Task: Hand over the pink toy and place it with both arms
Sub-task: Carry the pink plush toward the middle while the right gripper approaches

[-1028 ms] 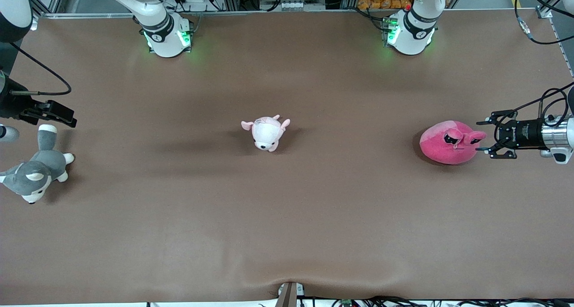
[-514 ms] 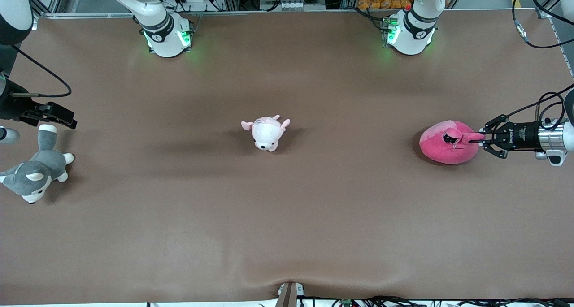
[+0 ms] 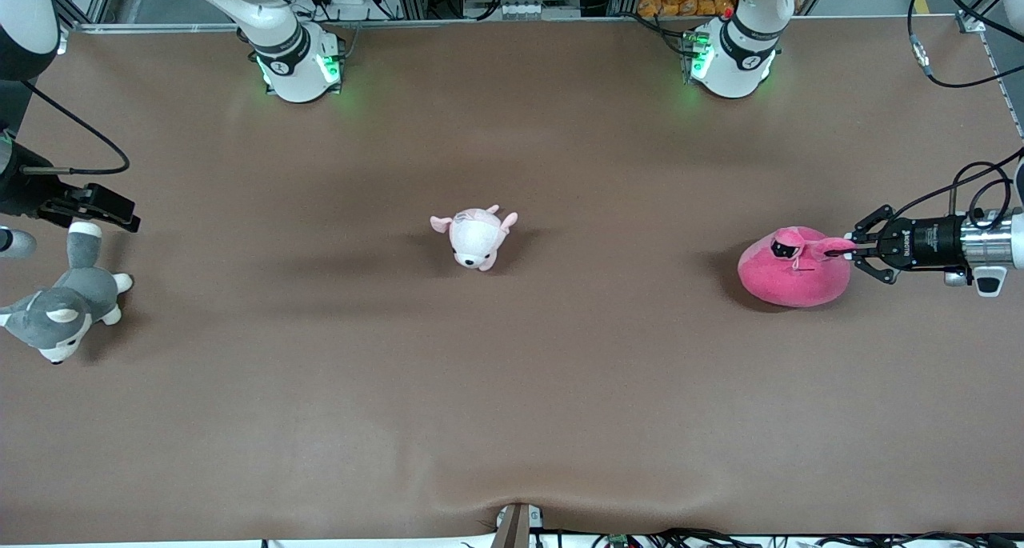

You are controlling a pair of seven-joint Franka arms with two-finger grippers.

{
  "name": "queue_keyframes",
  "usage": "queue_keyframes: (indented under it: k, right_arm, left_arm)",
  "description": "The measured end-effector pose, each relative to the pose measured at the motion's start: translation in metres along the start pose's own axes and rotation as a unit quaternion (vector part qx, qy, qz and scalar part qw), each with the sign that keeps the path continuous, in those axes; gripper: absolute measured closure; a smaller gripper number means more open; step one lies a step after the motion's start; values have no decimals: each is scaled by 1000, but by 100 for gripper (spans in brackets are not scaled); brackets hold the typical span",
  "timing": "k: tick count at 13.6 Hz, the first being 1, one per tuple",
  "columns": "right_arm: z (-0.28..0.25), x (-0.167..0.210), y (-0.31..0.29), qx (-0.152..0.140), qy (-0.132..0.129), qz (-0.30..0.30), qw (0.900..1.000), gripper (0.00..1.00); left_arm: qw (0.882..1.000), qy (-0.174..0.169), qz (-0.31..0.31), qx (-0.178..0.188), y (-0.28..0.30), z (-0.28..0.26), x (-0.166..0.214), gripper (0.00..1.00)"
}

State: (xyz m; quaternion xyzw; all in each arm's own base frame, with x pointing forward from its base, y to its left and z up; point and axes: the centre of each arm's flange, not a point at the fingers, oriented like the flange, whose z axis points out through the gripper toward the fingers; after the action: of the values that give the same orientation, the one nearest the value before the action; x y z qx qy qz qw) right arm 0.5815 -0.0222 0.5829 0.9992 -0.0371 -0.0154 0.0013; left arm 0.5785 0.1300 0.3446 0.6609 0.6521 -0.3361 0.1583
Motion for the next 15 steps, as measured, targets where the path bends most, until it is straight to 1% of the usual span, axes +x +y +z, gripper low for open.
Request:
queue_keyframes:
  k: [2,3,5,7,9,11,13,15]
  right_arm:
    - [3,2,-1,4,-2,0,1000,0]
    - [5,3,-1,5,-3,1,1000,0]
    - [6,3,-3,16,-5,3,1000,0]
    - [8,4,-9,27,-8,1,1000,0]
    - [15,5,-28,35,-14,-13,999,0]
    - [22,5,-34,59,-31,-7,998,0]
    - [22,5,-28,74,-36,2,997,0]
    - [22,4,-35,101,-40,2,994,0]
  left_arm:
    - [1000,-23,-19,-8,3,-1,-38,89]
    - [999,-28,-32,-9,4,0,-59,89]
    - [998,-27,-49,-4,7,8,-104,89]
    - [998,-18,-64,-7,12,14,-158,89]
    - [997,-13,-69,-10,16,17,-212,89]
    - [997,-12,-78,-17,17,18,-251,89]
    - [994,-13,-106,-37,21,23,-286,89]
    - [991,-13,-127,-43,20,36,-324,89]
